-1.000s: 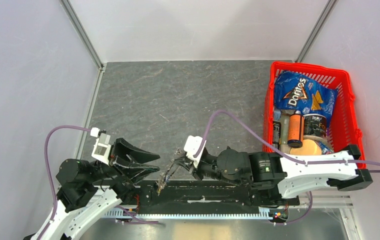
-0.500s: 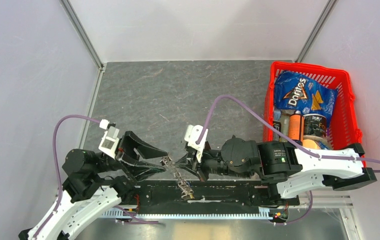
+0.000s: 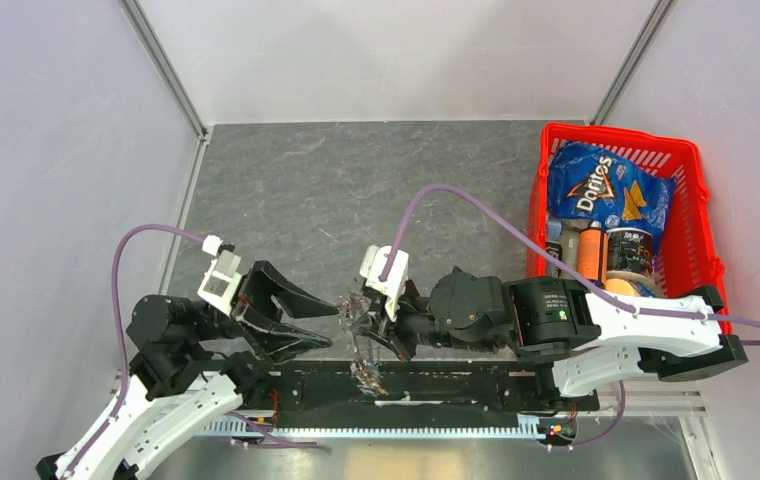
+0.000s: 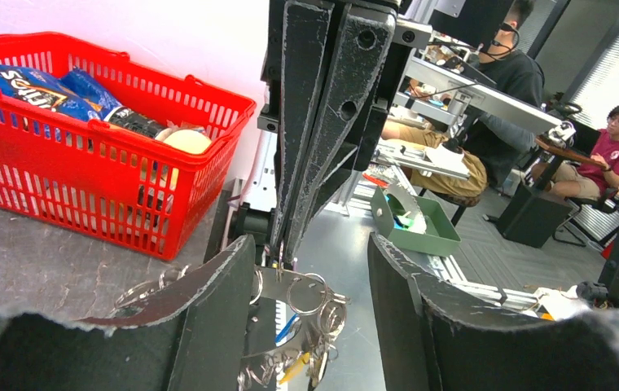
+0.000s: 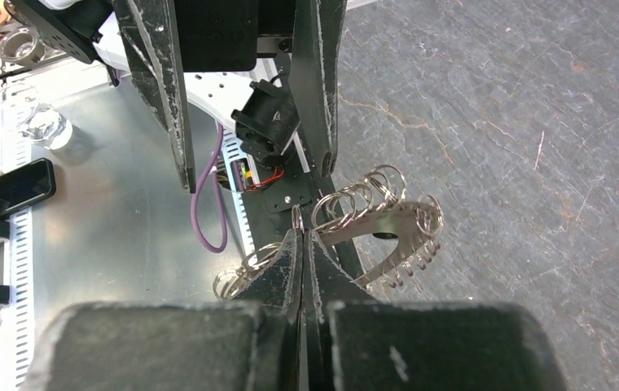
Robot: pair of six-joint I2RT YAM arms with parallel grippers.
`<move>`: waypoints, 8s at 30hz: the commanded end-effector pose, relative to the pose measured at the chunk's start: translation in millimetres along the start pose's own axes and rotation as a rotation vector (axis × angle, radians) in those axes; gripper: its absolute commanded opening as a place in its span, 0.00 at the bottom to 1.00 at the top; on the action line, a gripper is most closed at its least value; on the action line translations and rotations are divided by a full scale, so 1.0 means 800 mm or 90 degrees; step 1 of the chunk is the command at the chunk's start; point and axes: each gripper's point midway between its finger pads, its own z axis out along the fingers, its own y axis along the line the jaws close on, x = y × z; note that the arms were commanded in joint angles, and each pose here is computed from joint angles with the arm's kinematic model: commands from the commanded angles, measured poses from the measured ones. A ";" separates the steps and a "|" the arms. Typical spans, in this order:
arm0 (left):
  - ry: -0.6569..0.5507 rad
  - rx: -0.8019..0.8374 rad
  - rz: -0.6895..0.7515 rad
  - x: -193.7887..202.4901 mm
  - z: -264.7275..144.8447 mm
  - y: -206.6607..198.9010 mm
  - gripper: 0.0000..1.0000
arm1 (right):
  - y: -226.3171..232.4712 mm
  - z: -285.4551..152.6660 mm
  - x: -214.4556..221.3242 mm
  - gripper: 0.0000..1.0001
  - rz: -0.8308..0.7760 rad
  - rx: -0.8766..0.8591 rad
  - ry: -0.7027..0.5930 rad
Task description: Put the keys on the keyring
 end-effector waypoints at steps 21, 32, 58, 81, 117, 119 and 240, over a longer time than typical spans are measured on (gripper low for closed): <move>0.051 0.009 -0.047 0.021 0.012 0.015 0.31 | 0.000 -0.008 -0.061 0.00 0.069 -0.013 -0.071; 0.049 0.029 -0.035 0.019 0.013 0.010 0.02 | -0.002 -0.005 -0.053 0.00 0.075 -0.019 -0.056; 0.009 0.044 -0.003 0.009 0.014 0.006 0.02 | 0.001 -0.042 -0.051 0.25 0.069 -0.065 -0.094; -0.012 -0.037 -0.011 0.009 0.017 0.040 0.02 | -0.171 -0.035 0.156 0.70 0.182 0.403 0.060; 0.041 -0.131 0.031 0.045 -0.012 0.066 0.02 | -0.243 0.046 0.403 0.42 0.253 0.533 0.349; 0.042 -0.133 0.031 0.045 -0.012 0.067 0.02 | -0.246 0.042 0.403 0.42 0.251 0.541 0.349; 0.073 -0.026 0.051 0.052 0.004 0.047 0.02 | -0.038 0.003 0.007 0.00 0.159 -0.245 0.005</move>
